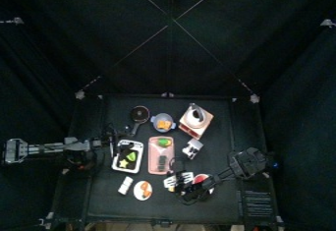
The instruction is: Grab green sushi piece from plate
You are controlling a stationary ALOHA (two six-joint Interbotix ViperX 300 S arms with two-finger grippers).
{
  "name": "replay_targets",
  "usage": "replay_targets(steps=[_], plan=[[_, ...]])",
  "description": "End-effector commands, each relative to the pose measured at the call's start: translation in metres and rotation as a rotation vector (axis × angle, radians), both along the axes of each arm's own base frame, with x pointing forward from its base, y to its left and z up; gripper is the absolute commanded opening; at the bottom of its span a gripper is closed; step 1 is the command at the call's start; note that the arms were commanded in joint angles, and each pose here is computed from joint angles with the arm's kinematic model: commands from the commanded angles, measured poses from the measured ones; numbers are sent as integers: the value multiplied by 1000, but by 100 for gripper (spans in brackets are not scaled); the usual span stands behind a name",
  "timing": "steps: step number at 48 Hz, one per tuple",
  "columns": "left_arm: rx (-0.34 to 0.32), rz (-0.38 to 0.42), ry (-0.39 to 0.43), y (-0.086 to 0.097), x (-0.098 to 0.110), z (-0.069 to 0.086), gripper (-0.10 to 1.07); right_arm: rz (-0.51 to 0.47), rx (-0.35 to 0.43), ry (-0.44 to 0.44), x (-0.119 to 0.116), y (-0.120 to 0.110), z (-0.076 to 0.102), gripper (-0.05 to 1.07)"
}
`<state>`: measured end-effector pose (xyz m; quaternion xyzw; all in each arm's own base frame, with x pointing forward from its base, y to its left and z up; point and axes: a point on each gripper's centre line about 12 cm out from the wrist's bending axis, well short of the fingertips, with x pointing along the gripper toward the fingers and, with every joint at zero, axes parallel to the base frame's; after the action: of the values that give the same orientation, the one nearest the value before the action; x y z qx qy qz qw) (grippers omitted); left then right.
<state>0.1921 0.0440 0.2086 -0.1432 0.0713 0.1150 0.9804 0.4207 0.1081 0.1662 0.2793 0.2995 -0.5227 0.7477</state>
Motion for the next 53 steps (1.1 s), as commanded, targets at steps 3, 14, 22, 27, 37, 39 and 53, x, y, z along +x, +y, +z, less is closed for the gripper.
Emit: replay_targets(steps=[3, 14, 22, 27, 37, 39, 53], plan=[[8, -3, -20, 0, 3, 7, 96, 51, -5, -45, 19, -9, 38, 91], [9, -4, -20, 0, 3, 7, 96, 103, 13, 57, 44, -61, 38, 91], [9, -4, -20, 0, 3, 7, 96, 103, 63, 60, 53, -91, 28, 91], [8, -4, -15, 0, 2, 5, 96, 81, 88, 65, 52, -103, 21, 91], [8, -4, -15, 0, 2, 5, 96, 106, 195, 20, 55, -109, 11, 91], [8, -4, -15, 0, 2, 5, 96, 112, 207, 25, 55, -107, 8, 91], [8, -4, -17, 0, 3, 6, 96, 109, 233, 35, 51, -109, -4, 91]])
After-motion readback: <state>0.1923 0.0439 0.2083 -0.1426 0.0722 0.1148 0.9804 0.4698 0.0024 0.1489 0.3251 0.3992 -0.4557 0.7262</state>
